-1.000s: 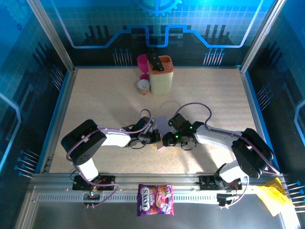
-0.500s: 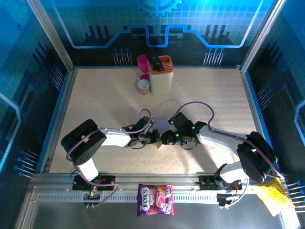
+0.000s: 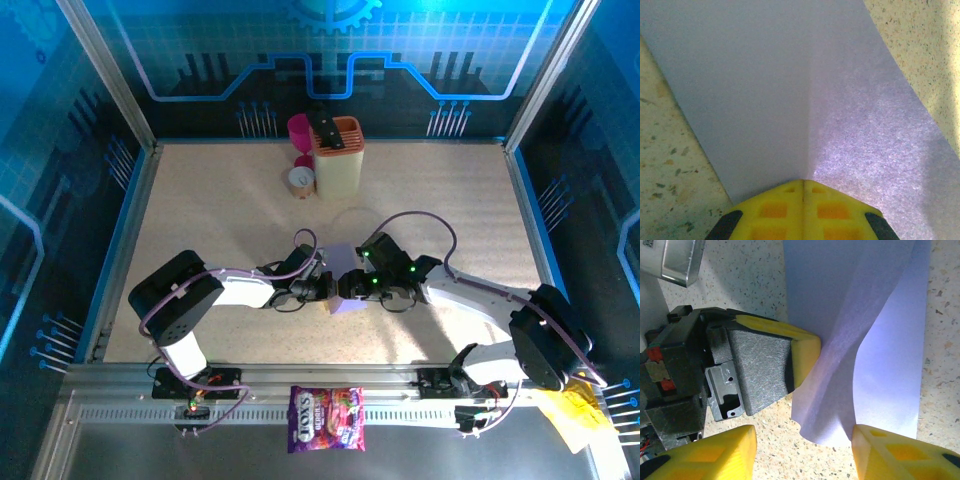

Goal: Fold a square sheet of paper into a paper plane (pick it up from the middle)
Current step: Fold the triangle a second time at the center of the table.

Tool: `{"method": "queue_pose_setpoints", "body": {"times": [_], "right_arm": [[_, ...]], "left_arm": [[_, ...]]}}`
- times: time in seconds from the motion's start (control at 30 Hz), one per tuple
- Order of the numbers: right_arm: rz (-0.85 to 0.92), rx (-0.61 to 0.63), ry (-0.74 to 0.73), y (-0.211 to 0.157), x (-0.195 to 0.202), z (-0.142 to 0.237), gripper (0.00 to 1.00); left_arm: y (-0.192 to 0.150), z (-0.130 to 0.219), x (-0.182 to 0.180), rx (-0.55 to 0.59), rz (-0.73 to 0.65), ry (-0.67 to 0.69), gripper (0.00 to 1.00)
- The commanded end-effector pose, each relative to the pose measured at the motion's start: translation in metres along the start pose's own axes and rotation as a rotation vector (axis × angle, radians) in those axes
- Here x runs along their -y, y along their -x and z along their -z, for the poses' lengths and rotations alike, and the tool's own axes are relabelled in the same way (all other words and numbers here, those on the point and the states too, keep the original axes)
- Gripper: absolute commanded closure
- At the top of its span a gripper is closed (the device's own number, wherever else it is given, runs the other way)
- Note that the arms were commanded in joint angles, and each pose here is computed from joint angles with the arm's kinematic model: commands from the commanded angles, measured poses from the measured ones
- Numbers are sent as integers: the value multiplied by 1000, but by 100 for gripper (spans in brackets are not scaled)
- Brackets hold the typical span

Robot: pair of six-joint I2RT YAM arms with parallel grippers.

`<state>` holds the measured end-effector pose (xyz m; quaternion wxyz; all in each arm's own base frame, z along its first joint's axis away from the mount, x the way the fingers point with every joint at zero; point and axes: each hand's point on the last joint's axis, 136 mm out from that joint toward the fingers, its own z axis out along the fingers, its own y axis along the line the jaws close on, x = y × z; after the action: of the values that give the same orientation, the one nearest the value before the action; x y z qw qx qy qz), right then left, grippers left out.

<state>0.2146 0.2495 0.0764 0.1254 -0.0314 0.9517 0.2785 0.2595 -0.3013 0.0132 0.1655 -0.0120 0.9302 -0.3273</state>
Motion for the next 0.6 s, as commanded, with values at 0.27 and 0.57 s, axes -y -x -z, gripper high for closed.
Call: {"method": "queue_pose_setpoints", "body": {"times": [0.27,0.57], "right_arm": [[-75,35,129,5,-1,-11,46],[-123,101,276,21,-9,-21,46]], "left_arm": [[-44,-5,-51,-141,42,158,100],[-43,-6,-50,-144,43,158,100]]}}
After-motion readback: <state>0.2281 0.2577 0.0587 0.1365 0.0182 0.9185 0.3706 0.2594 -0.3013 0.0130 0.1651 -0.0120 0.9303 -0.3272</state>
